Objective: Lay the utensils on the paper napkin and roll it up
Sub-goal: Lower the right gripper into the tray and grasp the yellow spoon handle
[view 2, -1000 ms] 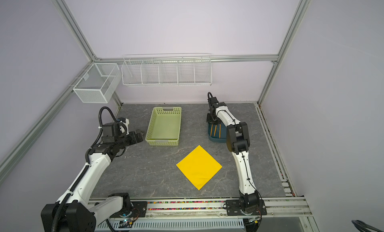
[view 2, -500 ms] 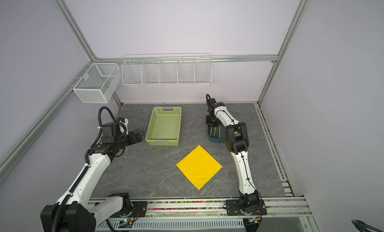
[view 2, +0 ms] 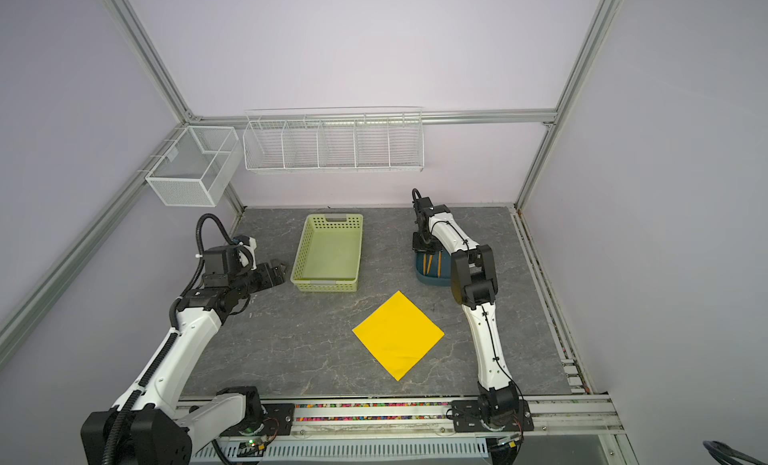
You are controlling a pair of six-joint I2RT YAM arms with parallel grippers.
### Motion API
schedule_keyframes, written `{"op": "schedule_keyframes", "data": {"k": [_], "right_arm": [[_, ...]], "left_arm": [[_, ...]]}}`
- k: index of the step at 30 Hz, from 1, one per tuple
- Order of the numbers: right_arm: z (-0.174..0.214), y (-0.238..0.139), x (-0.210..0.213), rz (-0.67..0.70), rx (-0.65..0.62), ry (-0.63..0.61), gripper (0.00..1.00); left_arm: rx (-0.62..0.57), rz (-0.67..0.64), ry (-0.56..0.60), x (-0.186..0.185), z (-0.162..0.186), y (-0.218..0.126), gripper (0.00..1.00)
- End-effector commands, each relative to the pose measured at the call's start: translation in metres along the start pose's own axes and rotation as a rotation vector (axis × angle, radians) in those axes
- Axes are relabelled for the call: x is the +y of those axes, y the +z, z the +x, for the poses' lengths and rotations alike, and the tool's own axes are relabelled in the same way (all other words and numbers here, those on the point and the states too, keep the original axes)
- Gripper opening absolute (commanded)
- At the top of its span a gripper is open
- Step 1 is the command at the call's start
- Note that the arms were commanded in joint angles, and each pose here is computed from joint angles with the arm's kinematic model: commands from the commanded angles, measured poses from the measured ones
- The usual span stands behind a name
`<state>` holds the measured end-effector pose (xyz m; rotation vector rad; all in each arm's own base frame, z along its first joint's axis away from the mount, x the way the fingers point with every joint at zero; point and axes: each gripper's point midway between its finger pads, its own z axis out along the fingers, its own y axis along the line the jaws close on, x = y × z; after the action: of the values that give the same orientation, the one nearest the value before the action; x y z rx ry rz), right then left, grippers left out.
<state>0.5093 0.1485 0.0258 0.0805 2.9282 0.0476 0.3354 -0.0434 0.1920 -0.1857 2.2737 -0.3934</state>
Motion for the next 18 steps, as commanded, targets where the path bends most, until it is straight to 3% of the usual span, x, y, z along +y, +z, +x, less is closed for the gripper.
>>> {"op": "schedule_keyframes", "data": {"k": [1, 18], "right_arm": [[0.013, 0.017, -0.009, 0.024, 0.056, -0.011, 0.15], [-0.005, -0.031, -0.008, 0.011, -0.038, -0.013, 0.12]], "left_arm": [[-0.011, -0.014, 0.000, 0.002, -0.005, -0.006, 0.94], [-0.010, 0.010, -0.002, -0.002, -0.005, -0.006, 0.94]]}}
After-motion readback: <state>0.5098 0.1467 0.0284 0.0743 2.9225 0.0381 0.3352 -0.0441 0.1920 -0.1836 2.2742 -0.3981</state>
